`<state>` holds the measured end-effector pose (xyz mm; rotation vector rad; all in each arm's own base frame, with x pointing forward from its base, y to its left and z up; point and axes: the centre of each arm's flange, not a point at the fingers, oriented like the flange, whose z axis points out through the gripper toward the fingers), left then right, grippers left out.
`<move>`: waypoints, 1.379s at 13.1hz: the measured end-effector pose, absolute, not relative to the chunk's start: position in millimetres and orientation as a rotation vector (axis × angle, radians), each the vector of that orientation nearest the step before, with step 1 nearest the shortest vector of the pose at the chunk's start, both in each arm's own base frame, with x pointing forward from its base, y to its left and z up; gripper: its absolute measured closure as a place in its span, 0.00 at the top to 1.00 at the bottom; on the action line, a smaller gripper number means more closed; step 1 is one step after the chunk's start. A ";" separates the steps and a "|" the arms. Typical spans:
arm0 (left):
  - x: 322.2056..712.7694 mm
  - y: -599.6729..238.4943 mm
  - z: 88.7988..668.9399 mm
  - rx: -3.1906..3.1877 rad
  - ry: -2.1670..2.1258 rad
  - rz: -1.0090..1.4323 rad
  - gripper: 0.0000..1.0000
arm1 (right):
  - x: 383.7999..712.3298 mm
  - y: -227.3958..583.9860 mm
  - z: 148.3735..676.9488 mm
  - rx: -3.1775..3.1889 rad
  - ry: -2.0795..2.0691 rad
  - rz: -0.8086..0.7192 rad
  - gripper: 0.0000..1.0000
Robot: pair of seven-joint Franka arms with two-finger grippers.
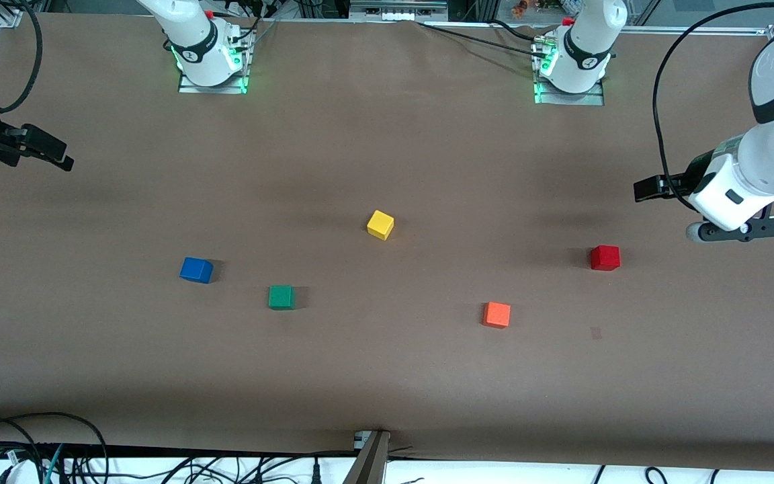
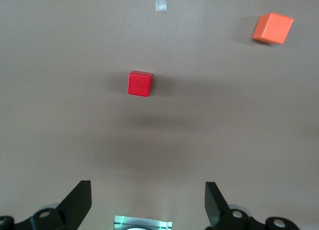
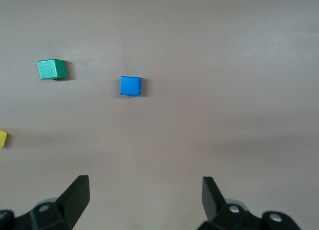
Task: Pass red block to right arm, stack on blue
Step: 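Move the left gripper down over the red cube, then close the left gripper on the red cube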
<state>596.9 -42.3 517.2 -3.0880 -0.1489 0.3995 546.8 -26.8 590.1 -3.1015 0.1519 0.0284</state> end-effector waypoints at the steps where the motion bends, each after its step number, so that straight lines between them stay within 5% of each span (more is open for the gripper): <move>1: 599.9 -40.3 507.1 -3.084 -0.152 0.425 1.00 | 546.8 -26.8 590.1 -3.102 0.152 0.028 1.00; 11: 625.3 3.9 285.5 -3.099 -0.234 0.364 1.00 | 546.8 -27.0 590.1 -3.101 0.152 0.029 1.00; 18: 605.3 9.7 217.8 -3.089 -0.167 0.295 1.00 | 546.2 -26.9 589.7 -3.101 0.152 0.037 1.00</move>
